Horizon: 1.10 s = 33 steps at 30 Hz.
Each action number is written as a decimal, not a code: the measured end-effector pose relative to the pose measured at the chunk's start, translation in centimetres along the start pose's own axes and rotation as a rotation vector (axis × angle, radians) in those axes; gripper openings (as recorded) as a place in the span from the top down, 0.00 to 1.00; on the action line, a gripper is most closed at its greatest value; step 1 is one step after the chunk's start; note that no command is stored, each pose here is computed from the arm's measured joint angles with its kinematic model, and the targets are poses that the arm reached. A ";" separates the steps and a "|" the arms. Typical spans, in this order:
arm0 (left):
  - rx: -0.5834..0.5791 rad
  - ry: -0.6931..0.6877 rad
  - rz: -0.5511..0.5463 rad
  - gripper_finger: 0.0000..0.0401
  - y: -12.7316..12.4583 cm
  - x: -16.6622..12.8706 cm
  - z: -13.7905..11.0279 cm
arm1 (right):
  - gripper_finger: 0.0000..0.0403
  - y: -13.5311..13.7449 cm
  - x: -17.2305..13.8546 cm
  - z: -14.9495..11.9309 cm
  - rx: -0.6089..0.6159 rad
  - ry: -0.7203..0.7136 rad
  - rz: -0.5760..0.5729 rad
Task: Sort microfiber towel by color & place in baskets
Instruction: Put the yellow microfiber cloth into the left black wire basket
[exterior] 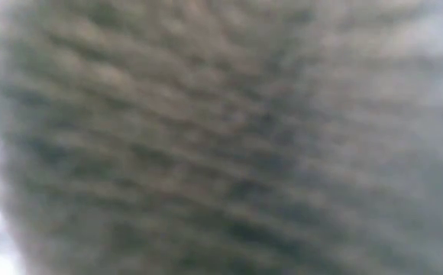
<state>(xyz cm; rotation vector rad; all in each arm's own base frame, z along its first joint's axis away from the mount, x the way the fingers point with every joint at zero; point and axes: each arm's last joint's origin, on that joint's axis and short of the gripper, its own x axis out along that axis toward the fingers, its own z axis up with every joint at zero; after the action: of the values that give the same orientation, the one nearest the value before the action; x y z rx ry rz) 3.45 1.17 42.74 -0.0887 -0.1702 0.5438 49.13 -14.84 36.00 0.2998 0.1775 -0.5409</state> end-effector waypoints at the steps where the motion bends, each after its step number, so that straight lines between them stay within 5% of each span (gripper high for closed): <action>1: 0.000 0.000 -0.004 0.62 0.0 0.0 0.0 | 0.97 -0.1 0.1 -0.4 0.001 0.012 -0.004; 14: -0.030 -0.001 -0.027 0.62 -0.1 0.0 0.0 | 0.97 -0.9 1.5 -4.5 0.061 0.140 -0.012; 33: -0.049 0.000 -0.117 0.62 -0.4 0.0 0.0 | 0.97 -0.8 1.5 -4.7 0.011 0.152 0.025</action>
<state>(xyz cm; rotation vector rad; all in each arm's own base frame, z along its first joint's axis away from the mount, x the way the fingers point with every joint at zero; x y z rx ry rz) 3.65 0.85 42.77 -0.1258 -0.1873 0.4230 49.57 -14.74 31.02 0.3541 0.3173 -0.4946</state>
